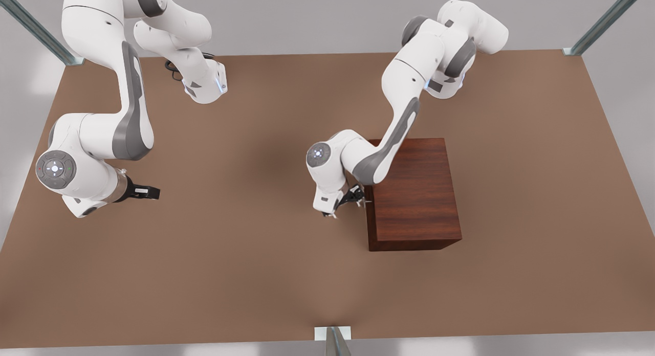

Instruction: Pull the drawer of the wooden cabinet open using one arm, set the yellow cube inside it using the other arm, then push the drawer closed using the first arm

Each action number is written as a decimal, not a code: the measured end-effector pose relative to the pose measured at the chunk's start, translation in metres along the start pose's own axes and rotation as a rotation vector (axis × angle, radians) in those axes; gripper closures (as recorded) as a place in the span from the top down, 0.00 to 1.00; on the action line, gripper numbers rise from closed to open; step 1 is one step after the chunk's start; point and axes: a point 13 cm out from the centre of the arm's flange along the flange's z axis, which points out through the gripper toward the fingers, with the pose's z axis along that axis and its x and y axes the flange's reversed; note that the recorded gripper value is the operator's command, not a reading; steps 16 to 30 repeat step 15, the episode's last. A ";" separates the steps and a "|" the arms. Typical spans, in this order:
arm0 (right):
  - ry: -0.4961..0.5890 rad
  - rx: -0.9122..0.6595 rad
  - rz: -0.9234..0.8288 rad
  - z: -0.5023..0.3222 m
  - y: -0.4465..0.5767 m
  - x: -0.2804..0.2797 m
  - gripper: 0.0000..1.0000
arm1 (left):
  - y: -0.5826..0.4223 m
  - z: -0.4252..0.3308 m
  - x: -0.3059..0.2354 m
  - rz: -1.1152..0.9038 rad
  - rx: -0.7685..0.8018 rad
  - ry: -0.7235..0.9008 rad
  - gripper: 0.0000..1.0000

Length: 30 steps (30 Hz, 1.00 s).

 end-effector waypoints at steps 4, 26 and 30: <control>0.001 0.000 0.000 0.000 0.000 0.000 1.00 | 0.002 -0.045 -0.001 -0.017 0.049 0.018 1.00; 0.001 0.000 0.002 0.000 -0.002 0.000 1.00 | 0.357 -0.177 -0.204 -0.229 0.204 0.301 1.00; 0.001 0.000 0.002 0.000 -0.002 0.000 1.00 | 0.357 -0.177 -0.204 -0.229 0.204 0.301 1.00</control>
